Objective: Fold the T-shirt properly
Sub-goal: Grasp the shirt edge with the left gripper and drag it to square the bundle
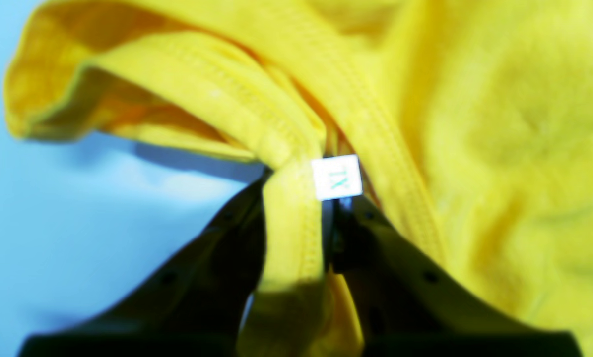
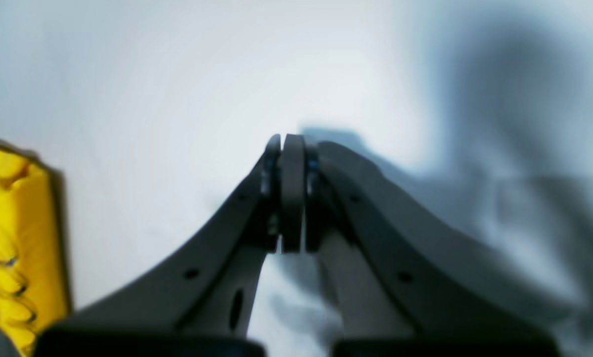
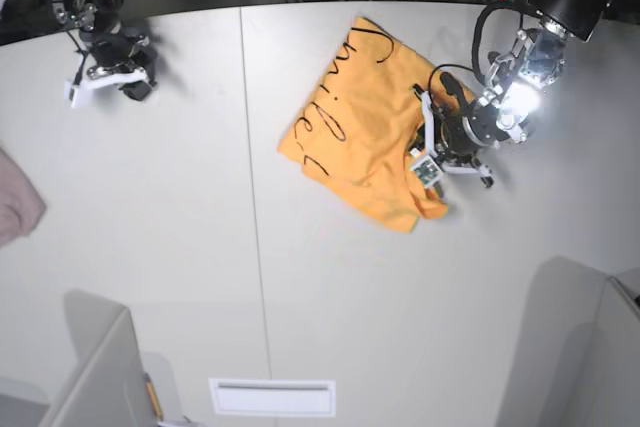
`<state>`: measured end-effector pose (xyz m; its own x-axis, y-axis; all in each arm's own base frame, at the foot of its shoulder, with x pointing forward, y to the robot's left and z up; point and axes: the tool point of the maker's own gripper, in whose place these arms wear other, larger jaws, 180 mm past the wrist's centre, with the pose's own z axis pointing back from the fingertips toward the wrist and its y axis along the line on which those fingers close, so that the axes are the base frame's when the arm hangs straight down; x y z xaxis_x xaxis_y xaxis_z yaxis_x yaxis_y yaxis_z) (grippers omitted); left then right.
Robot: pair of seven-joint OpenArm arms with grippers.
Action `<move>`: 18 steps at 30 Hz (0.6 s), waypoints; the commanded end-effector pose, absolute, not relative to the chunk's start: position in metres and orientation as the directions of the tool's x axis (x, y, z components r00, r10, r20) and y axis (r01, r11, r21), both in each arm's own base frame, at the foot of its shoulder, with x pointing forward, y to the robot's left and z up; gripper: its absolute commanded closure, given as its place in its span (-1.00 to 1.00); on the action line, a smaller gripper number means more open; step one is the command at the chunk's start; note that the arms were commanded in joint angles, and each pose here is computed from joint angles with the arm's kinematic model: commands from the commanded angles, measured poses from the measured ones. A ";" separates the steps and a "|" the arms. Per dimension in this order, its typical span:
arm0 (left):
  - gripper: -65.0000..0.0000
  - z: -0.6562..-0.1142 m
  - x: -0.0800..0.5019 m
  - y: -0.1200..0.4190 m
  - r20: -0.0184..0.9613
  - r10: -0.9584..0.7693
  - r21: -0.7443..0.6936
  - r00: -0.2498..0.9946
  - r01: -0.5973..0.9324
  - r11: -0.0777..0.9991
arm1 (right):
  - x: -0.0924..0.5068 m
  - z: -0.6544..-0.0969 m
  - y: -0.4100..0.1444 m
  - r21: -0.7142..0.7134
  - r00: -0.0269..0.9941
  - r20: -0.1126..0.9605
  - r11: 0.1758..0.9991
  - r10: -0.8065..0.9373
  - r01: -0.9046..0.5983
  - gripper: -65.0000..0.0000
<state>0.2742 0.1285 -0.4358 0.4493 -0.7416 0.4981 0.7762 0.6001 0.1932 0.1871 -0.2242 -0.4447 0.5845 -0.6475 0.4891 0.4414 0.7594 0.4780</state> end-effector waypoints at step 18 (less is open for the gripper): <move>1.00 -0.408 0.293 0.039 0.339 -0.935 0.430 -0.103 0.901 0.057 | 0.182 -0.387 -0.177 0.295 0.519 0.758 0.918 -0.394 0.266 1.00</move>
<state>0.2813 0.0418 -0.4194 -0.0874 -0.9425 0.3226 0.9156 0.0516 0.3988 0.1769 -0.1692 -0.3966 0.5497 -0.4095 0.7281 0.2712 0.9119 0.3081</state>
